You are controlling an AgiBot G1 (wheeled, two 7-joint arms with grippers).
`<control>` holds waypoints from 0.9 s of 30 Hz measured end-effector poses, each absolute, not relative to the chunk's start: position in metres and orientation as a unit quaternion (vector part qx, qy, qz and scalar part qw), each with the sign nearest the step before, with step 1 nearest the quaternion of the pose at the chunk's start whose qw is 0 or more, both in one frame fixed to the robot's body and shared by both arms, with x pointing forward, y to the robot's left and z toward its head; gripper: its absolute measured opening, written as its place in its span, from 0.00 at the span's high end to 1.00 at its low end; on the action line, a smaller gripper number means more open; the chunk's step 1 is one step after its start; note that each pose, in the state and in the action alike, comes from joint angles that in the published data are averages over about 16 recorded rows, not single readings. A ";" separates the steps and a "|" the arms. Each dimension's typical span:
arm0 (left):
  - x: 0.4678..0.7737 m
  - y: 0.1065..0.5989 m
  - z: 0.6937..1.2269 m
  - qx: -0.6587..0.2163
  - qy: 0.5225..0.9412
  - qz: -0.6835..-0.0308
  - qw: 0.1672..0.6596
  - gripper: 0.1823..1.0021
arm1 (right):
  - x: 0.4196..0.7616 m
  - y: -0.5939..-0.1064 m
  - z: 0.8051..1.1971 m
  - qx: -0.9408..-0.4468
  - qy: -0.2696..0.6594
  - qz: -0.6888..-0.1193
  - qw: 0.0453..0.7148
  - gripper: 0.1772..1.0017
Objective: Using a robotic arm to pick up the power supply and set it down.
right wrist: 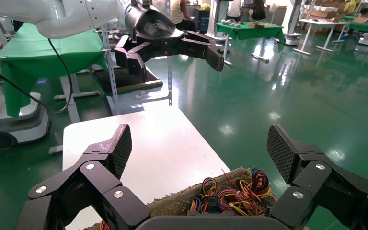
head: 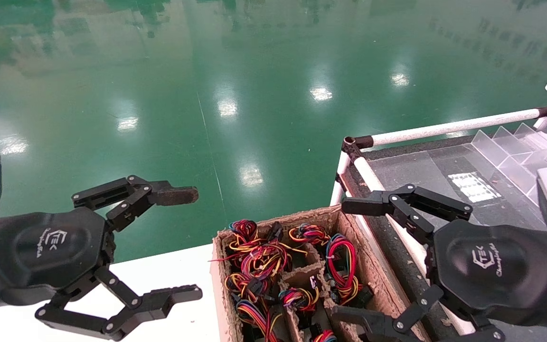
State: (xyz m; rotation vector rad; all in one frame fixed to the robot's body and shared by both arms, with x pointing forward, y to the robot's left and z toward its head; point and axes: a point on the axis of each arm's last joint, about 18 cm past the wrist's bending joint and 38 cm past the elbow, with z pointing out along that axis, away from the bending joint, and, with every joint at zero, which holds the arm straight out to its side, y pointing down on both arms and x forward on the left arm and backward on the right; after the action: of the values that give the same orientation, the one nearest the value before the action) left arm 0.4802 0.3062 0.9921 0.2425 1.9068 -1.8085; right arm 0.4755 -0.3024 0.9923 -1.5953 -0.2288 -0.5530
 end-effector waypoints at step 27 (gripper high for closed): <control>0.480 0.306 0.992 0.089 0.700 -0.664 0.249 0.09 | 0.476 -0.302 0.992 -0.705 -0.101 -0.244 0.659 0.00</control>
State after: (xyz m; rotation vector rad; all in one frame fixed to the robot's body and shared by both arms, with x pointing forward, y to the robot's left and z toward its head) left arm 0.4802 0.3062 0.9921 0.2425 1.9068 -1.8085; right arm 0.4755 -0.3024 0.9923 -1.5953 -0.2288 -0.5530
